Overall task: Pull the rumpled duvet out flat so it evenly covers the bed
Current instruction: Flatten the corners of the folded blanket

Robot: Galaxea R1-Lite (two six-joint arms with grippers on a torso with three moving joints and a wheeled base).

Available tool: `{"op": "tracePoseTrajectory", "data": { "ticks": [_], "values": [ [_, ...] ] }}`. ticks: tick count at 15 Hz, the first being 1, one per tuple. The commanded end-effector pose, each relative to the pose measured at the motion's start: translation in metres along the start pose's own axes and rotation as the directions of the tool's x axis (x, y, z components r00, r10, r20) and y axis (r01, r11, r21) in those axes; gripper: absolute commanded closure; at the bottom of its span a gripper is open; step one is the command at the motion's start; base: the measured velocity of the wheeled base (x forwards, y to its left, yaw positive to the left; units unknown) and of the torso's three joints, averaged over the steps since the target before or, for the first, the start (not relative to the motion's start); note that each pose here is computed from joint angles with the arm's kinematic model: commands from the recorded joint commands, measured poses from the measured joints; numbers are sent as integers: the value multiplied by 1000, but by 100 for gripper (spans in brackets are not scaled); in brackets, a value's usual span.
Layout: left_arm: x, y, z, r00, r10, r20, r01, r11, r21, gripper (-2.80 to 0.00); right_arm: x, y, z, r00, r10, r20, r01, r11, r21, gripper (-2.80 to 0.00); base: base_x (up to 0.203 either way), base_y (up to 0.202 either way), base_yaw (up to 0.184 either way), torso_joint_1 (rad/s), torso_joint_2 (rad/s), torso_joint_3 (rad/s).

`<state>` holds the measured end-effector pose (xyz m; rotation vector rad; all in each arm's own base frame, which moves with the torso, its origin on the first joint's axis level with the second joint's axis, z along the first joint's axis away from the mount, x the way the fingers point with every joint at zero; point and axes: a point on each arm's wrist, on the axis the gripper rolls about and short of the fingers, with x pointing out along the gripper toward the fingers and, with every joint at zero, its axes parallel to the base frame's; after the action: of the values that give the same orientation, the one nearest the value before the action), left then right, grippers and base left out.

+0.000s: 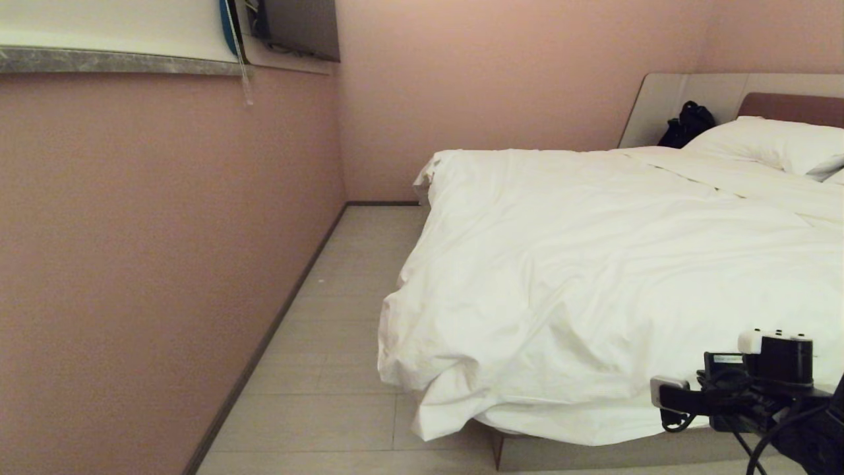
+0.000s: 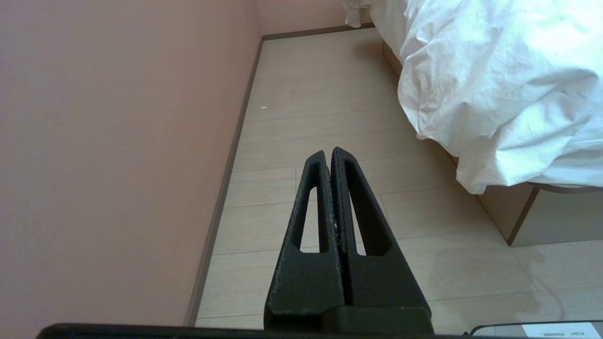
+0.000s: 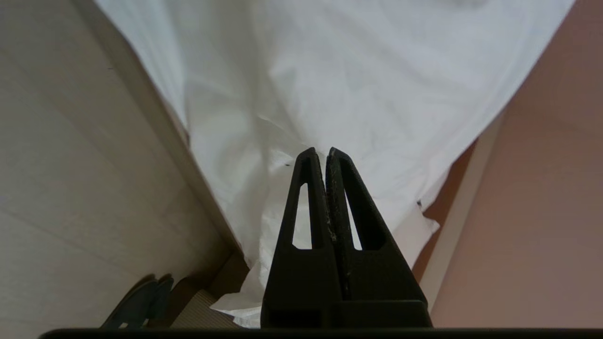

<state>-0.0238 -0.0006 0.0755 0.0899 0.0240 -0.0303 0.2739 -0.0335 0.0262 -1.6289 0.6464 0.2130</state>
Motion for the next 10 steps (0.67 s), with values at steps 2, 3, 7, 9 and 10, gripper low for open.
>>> {"op": "tracePoseTrajectory", "data": {
  "ticks": [2,3,7,9,10],
  "values": [
    [0,0,0,1000,-1,1,1,1000,0,0,8,-9,-6,986,-168,-1,168,985,36,0,0,0,0,0,0,0],
    [0,0,0,1000,0,-1,0,1000,0,0,9,-9,-7,986,-166,10,165,985,40,-280,0,0,0,0,0,0],
    [0,0,0,1000,-1,0,1,1000,0,0,12,1,-10,992,-123,28,121,990,70,-280,0,0,0,0,0,0],
    [0,0,0,1000,0,1,0,1000,0,0,9,6,-10,993,-101,59,97,992,77,-280,0,0,0,0,0,0],
    [0,0,0,1000,0,-1,0,1000,0,0,7,9,-9,993,-91,77,85,994,76,-280,0,0,0,0,0,0]
  ]
}}
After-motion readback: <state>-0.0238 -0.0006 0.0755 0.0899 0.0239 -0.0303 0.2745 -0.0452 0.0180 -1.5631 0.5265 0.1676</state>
